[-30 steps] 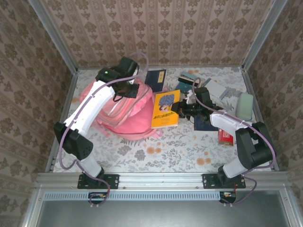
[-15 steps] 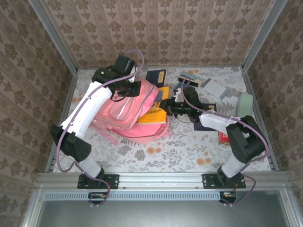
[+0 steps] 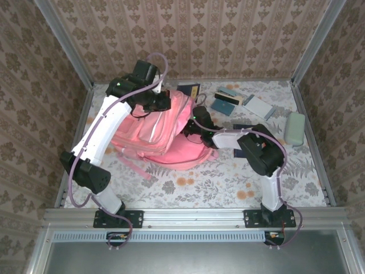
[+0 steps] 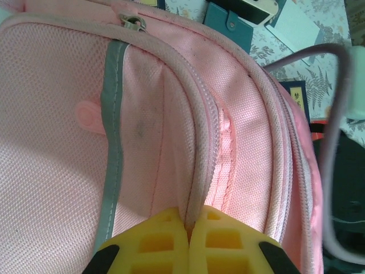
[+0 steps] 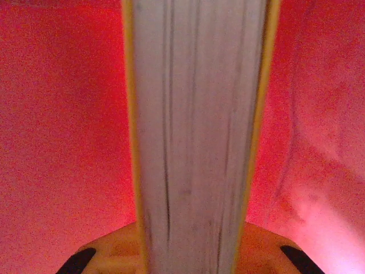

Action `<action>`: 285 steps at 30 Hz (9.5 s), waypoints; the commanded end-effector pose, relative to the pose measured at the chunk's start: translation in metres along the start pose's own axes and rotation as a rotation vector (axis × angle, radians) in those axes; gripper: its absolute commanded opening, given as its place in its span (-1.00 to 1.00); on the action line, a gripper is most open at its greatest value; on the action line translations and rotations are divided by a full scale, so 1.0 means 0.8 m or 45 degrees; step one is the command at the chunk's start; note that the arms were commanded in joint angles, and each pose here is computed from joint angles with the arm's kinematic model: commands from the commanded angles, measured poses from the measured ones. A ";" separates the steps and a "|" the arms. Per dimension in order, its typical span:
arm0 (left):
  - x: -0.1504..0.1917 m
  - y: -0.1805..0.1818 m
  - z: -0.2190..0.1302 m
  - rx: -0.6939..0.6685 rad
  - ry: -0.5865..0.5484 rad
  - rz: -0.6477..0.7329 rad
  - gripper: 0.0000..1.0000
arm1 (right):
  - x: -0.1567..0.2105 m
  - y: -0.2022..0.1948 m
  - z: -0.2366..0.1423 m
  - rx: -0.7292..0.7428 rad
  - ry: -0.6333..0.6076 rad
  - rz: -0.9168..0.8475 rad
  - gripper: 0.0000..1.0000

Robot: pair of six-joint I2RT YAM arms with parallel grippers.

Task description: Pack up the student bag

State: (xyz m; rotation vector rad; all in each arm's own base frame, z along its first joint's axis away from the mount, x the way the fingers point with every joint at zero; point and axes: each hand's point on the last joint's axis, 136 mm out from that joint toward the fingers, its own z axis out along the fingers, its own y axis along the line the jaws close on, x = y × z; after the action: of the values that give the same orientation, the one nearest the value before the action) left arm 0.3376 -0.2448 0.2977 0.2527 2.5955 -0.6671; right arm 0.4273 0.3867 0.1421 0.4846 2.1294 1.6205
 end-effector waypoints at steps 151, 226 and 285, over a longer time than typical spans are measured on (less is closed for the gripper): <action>0.054 -0.063 0.140 0.219 0.063 0.074 0.26 | -0.135 -0.238 -0.411 1.445 -0.115 -0.165 0.30; 0.152 -0.037 0.369 0.039 0.523 0.009 0.05 | -0.069 -0.251 -0.313 1.313 0.199 -0.175 -0.47; 0.051 -0.133 0.251 0.966 0.283 -0.248 -1.00 | -0.096 -0.146 -0.314 0.843 -0.085 -0.134 0.10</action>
State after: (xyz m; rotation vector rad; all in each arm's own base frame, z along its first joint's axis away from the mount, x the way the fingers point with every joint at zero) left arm 0.3352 -0.4342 0.0998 0.2993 2.6654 -1.6303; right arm 0.3508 0.1050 0.0709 0.6077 2.6682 0.6279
